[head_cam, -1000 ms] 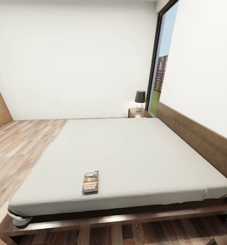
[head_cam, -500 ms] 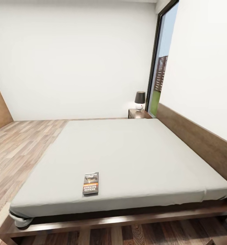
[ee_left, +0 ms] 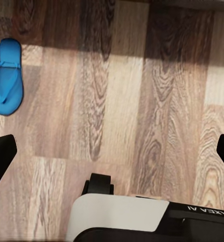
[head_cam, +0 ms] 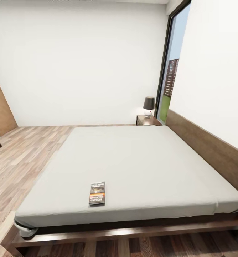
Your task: In the bedroom, move the book from the bed onto either nightstand, and place the two sandals side by side next to the bed.
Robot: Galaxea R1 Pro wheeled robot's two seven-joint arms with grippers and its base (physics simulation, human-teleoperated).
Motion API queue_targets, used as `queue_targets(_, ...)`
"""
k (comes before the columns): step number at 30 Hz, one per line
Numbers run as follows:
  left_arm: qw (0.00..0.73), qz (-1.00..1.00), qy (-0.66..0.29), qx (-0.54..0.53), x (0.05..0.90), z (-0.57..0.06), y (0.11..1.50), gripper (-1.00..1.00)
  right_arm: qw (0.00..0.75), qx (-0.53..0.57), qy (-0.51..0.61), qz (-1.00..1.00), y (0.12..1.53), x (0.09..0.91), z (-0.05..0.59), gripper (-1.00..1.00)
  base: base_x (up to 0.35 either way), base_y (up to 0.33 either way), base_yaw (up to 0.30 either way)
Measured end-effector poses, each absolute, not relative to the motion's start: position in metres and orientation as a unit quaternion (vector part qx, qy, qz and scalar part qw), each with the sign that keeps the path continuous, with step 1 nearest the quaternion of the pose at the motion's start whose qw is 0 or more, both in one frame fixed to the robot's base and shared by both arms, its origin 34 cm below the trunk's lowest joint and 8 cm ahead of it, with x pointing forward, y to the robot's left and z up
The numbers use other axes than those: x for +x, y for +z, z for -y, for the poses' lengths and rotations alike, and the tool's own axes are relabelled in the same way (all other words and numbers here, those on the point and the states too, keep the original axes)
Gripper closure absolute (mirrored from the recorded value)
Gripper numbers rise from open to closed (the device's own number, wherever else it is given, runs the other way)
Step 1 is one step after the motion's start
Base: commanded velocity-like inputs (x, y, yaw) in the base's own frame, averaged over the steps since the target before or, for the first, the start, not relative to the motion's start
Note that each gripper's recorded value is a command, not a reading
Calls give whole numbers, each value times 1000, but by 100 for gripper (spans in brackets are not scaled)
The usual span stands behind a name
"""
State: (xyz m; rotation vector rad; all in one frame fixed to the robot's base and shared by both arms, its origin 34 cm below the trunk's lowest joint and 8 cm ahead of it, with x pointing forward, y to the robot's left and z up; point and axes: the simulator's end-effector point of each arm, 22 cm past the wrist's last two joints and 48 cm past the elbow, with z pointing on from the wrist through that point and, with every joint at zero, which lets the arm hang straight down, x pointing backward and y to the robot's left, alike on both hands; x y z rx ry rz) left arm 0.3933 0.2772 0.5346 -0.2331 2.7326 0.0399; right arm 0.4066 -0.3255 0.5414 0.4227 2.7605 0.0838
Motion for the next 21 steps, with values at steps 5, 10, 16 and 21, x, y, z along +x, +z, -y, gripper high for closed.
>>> queue_targets(5,198,-977,14,-83,393,-277,542,-100,173,149,30,-973,548,406,326,-100,0,0,46)
queue_targets(10,198,-977,14,-83,392,-277,549,-100,173,149,29,-973,555,405,326,-100,0,0,9)
queue_targets(16,198,-977,14,-83,391,-277,557,-100,173,149,29,-973,563,405,326,-100,0,0,1)
queue_targets(21,198,-977,14,-83,390,-277,563,-100,173,149,29,-973,570,404,326,-100,0,0,0)
